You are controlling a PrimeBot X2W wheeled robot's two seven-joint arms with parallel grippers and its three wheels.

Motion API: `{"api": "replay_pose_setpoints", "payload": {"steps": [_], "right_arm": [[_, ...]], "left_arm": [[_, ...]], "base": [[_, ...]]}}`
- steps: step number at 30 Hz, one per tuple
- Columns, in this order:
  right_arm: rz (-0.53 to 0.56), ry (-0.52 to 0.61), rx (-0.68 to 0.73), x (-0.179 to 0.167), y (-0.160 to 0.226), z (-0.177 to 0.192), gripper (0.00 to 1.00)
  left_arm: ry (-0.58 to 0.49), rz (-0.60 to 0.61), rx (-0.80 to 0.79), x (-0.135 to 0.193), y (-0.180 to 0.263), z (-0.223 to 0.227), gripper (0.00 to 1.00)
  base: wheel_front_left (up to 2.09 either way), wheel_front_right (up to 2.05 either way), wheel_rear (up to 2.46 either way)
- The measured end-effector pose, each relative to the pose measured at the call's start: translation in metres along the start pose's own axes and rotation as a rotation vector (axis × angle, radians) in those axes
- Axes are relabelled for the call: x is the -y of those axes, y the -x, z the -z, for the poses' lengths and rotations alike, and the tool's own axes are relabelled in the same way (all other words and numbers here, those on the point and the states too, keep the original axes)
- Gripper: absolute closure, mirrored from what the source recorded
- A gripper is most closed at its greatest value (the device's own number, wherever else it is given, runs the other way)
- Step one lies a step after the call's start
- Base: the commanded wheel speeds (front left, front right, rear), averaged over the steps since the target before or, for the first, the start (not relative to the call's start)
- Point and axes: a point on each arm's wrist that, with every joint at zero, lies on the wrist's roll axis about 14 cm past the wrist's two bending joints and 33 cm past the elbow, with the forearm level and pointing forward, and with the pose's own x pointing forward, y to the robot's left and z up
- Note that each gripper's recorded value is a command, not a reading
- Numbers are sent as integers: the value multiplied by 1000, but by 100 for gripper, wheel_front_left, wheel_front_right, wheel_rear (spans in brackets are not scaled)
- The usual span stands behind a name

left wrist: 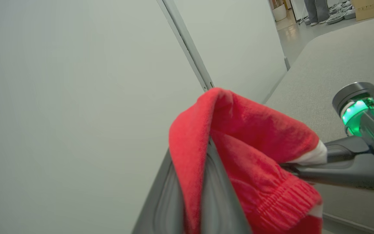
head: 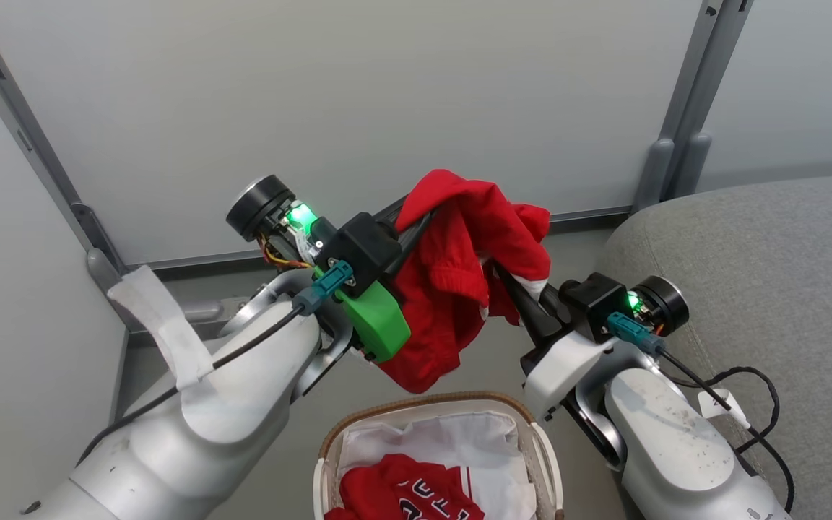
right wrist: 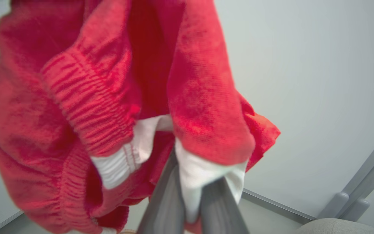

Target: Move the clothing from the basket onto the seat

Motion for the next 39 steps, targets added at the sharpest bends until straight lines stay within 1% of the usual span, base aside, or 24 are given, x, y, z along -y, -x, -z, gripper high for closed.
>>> {"api": "replay_pose_setpoints", "payload": {"steps": [3, 4, 5, 6, 7, 11, 14, 25, 30, 39], "right_arm": [[14, -2, -2, 5, 1, 1, 100], [17, -2, -2, 6, 2, 1, 100], [22, -2, -2, 7, 2, 1, 100], [27, -3, -2, 9, 3, 1, 100], [30, -3, -2, 10, 3, 1, 100], [52, 3, 6, 18, 4, -2, 100], [75, 9, 7, 26, 7, -3, 100], [187, 49, -11, 61, 29, -1, 100], [243, 53, -35, 76, 45, 7, 100], [339, 62, -60, 101, 69, 12, 100]], "left_arm": [[47, -17, -3, 3, 2, 7, 100], [62, -23, -3, 3, 3, 8, 94], [75, -32, -1, 3, 3, 10, 69], [88, -42, 2, 3, 4, 11, 31], [102, -50, -1, 3, 5, 14, 1], [180, -88, -20, 8, 10, 29, 0], [271, -119, -50, 14, 17, 45, 0], [457, -186, -144, 49, 41, 90, 0], [510, -187, -194, 68, 53, 108, 0], [546, -154, -204, 88, 49, 113, 0]], "base": [[0, 0, 0], [0, 0, 0], [0, 0, 0], [0, 0, 0], [0, 0, 0], [0, 0, 0], [0, 0, 0], [0, 0, 0], [0, 0, 0], [0, 0, 0]]}}
